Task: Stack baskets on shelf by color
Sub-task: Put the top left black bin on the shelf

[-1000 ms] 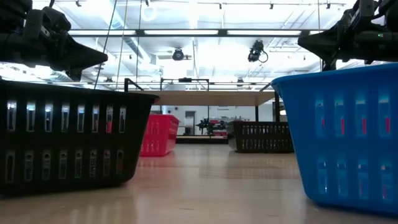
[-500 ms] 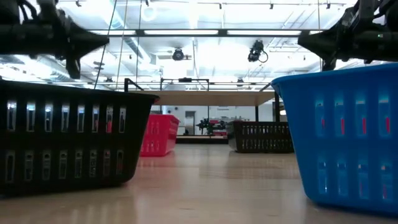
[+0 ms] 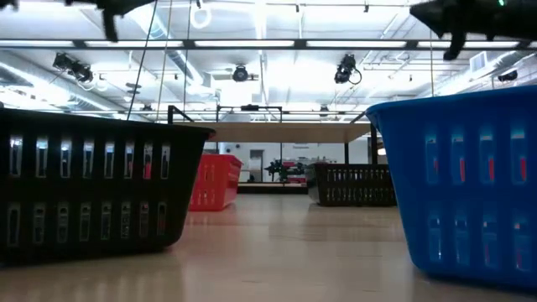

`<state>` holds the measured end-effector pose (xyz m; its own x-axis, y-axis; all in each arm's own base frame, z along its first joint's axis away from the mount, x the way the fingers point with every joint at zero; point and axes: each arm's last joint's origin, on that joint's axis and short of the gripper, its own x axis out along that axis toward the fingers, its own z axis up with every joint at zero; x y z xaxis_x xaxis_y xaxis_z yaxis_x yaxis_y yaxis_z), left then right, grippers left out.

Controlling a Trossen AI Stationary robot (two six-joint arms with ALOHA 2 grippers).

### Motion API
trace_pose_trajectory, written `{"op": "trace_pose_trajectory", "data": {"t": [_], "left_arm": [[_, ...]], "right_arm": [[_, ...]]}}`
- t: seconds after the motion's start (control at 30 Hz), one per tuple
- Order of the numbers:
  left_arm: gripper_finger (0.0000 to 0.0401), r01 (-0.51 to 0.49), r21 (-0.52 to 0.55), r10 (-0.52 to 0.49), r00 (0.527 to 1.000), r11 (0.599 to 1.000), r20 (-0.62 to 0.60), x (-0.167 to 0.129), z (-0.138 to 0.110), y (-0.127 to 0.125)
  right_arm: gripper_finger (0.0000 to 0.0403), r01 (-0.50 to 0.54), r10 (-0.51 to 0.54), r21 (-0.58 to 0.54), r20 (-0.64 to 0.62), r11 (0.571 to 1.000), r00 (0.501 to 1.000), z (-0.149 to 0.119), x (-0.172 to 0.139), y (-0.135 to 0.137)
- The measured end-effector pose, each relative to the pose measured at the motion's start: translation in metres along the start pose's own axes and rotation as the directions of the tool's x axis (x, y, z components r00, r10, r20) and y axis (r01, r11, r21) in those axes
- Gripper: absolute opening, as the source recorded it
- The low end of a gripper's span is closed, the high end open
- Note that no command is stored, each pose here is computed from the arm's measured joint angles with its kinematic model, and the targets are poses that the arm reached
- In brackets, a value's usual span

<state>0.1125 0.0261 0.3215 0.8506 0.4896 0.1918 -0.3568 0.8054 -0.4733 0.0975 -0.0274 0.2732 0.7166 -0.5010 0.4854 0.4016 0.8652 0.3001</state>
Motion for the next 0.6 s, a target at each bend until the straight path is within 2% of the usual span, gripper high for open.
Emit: {"op": "trace_pose_trajectory", "data": {"t": [0.1,0.2,0.3,0.4,0.5,0.6], "left_arm": [[0.0033,-0.052,0.066,0.062,0.986,0.996,-0.152,0.026,0.009,-0.011],[0.0030,-0.115,0.087,0.135,0.949,0.990,-0.286,0.054,0.011,-0.016],[0.0028,-0.155,0.048,0.162,0.933,0.987,-0.322,0.081,0.021,-0.022],[0.0031,-0.146,-0.024,0.131,0.940,0.989,-0.316,0.101,0.037,-0.031],[0.0034,-0.112,-0.074,0.084,0.948,0.991,-0.307,0.116,0.052,-0.042],[0.0036,-0.057,-0.047,0.040,0.951,0.997,-0.307,0.121,0.063,-0.050]], "right_arm": [[0.0014,0.022,-0.025,-0.036,-0.066,0.999,0.998,0.019,0.022,0.009],[0.0014,0.073,-0.075,-0.019,-0.203,0.997,0.976,0.031,0.048,0.016],[0.0014,0.162,-0.139,0.029,-0.384,0.986,0.913,0.034,0.074,0.021],[0.0014,0.184,-0.117,0.090,-0.489,0.979,0.864,0.037,0.102,0.028],[0.0014,0.150,-0.063,0.157,-0.459,0.976,0.886,0.045,0.131,0.038],[0.0014,0.107,-0.037,0.158,-0.391,0.982,0.920,0.053,0.152,0.044]]}}
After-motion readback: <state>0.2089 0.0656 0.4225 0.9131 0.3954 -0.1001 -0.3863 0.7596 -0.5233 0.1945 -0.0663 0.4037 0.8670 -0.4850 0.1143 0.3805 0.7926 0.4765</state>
